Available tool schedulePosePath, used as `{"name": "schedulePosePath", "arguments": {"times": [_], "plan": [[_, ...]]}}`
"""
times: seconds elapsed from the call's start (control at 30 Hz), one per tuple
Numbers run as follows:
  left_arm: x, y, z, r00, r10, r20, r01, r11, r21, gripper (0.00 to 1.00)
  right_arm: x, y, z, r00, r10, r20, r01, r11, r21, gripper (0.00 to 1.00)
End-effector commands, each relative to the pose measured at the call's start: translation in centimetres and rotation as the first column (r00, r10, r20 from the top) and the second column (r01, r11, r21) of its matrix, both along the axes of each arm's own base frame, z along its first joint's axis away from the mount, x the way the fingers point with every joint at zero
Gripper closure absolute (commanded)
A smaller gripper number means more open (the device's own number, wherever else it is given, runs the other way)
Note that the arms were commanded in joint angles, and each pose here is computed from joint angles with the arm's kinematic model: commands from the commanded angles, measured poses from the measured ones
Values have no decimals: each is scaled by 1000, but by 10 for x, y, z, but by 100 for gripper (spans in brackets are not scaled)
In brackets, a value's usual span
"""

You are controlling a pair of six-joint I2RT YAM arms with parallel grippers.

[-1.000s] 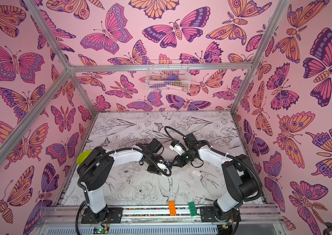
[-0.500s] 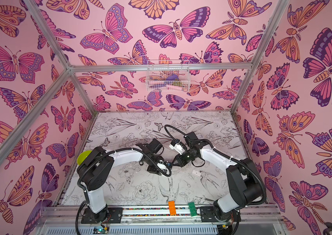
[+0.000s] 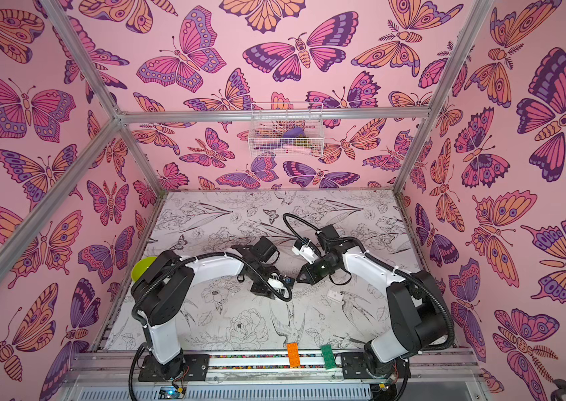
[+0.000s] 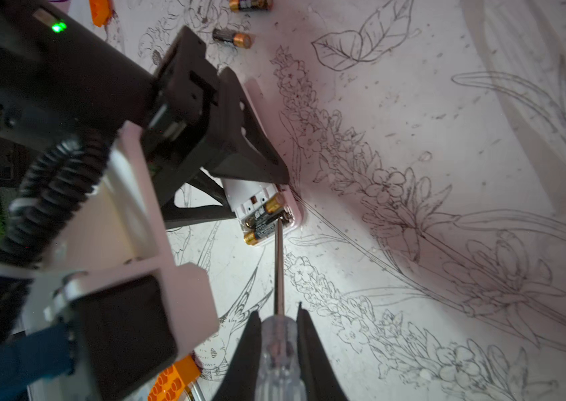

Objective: Unload the batteries from the remote control

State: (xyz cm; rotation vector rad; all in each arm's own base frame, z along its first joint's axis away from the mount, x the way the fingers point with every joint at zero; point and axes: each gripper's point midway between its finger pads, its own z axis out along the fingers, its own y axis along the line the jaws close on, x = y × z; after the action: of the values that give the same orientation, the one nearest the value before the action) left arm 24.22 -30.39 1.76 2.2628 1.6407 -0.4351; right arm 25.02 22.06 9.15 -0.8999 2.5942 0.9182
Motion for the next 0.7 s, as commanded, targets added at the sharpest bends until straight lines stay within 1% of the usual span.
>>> {"name": "schedulePosePath", "arguments": {"times": [0.0, 0.1, 0.2, 0.27, 0.37, 0.47, 0.6, 0.67], "plan": [[-1, 26, -25, 1000, 13, 9, -14, 993, 116, 49, 2, -13, 6, 999, -22, 45, 23, 999, -38, 100], [2, 26, -26, 1000, 22, 19, -25, 993, 118, 49, 7, -15, 8, 997, -50, 67, 52, 998, -39, 100], [8, 25, -24, 999, 36, 40, -40, 992, 118, 52, 11, -15, 10, 994, -84, 75, 86, 996, -26, 100], [13, 24, -23, 997, 47, 54, -53, 992, 115, 55, 14, -13, 9, 992, -113, 64, 114, 993, -9, 100], [17, 24, -22, 997, 51, 64, -59, 991, 117, 56, 20, -9, 5, 984, -173, 41, 173, 985, 20, 100], [20, 25, -22, 996, 64, 69, -71, 991, 117, 57, 21, -6, 5, 975, -221, -17, 222, 974, 43, 100], [27, 24, -26, 991, 124, 57, -130, 985, 114, 58, 19, 8, 18, 969, -241, -46, 246, 959, 143, 100], [25, 23, -26, 991, 125, 46, -130, 986, 107, 59, 21, 10, 22, 959, -277, -60, 283, 943, 175, 100]]}}
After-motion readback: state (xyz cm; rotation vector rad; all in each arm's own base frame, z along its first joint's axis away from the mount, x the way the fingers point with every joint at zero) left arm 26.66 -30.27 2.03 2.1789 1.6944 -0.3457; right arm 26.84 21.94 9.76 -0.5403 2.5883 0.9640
